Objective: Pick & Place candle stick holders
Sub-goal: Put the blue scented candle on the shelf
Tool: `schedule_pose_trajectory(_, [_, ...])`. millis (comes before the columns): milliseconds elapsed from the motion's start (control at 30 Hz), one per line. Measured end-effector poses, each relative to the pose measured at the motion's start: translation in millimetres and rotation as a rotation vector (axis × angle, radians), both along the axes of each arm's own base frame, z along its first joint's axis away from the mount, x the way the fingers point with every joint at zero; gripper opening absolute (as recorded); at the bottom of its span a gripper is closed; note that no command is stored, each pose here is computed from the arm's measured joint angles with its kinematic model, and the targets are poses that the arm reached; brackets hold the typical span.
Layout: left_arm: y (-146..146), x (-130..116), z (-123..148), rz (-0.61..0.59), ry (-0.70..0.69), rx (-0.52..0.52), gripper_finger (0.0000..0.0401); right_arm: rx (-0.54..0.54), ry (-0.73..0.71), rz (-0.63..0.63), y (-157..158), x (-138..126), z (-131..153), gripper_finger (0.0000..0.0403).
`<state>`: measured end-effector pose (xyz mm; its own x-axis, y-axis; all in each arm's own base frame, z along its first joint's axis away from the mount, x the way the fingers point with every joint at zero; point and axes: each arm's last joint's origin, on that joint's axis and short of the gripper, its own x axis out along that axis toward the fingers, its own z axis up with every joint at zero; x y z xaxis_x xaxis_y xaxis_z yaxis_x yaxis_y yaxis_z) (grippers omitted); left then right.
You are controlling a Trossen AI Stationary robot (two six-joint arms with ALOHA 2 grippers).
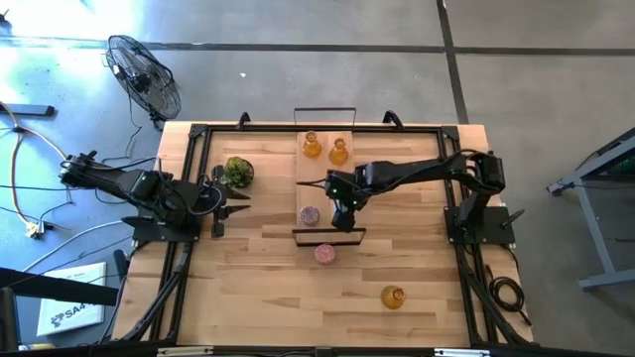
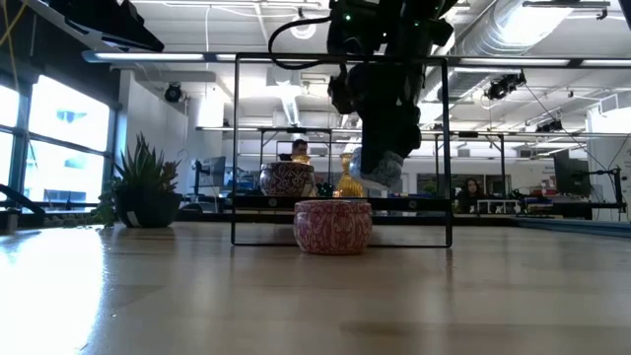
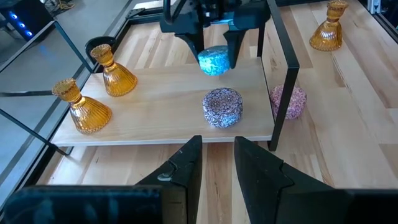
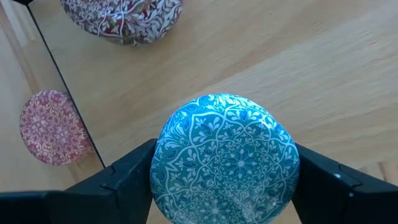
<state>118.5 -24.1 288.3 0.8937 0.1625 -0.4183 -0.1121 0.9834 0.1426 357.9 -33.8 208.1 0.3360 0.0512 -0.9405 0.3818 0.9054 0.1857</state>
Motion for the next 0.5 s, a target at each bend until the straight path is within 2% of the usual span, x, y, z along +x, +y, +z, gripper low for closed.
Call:
schedule_pose_trajectory(167, [0.0,0.0,0.0,0.0,0.0,0.0,0.0092,-0.004,-0.016,0.003,0.9,1.9,0.0,0.0286])
schedule_pose_trajectory(333, [0.0,0.0,0.0,0.0,0.0,0.0,0.0092,-0.01,-0.023,0.011,1.8,2.6,0.3,0.0325])
schedule_pose_trajectory(500, [0.0,0.0,0.0,0.0,0.0,0.0,0.0092,-0.005,-0.033,0.014,1.9,3.5,0.6,0.0328])
